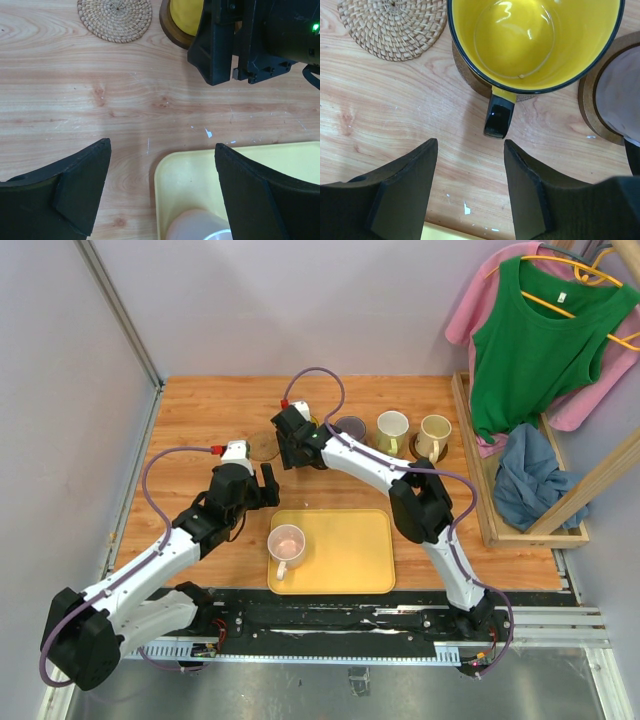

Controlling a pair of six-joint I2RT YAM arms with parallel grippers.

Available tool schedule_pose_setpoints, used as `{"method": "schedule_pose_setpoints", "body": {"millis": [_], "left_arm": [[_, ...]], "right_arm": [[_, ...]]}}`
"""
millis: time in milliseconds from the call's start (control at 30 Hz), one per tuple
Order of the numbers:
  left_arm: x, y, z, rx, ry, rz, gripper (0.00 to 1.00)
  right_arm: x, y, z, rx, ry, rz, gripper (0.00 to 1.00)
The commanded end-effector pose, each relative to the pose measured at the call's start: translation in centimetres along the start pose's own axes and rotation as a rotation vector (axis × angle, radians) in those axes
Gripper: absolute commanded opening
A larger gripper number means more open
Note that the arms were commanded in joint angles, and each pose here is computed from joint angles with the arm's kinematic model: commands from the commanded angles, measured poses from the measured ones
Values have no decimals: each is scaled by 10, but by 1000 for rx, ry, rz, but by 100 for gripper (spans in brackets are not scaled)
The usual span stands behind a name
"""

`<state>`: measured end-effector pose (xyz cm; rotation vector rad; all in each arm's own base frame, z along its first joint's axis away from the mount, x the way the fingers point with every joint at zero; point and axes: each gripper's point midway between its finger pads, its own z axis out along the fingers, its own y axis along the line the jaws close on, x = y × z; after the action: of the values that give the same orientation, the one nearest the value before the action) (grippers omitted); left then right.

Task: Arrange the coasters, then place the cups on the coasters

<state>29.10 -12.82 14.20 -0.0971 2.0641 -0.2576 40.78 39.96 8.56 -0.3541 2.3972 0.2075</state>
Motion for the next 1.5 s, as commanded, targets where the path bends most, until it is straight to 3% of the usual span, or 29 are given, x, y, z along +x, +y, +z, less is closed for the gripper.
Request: {"method": "schedule_pose_setpoints", "body": {"millis": [0,267,400,500,700,1100,1467], "left_arm": [[-7,0,-4,9,-32,-27,88],[-9,0,-13,15,-9,-18,89],[-7,-4,-22,47,10,-31,90],[-2,-12,-32,102,45,-50,99],[10,-29,-59,184,110,-93,100],[51,-40,-108,233,281,-134,100],[105,-46,-116,266,439,-64,100]], "right_arm": [[-13,4,-24,-21,-41,-9,57],[-20,-3,-65,-59,-74,-14,59],[-31,-18,-103,-65,-153,-24,61],[-29,-42,-124,-24,-197,-22,72],[-26,-94,-160,35,-282,37,100],[-13,-131,-179,50,-362,76,98],[-8,-132,-177,43,-369,100,98]]}}
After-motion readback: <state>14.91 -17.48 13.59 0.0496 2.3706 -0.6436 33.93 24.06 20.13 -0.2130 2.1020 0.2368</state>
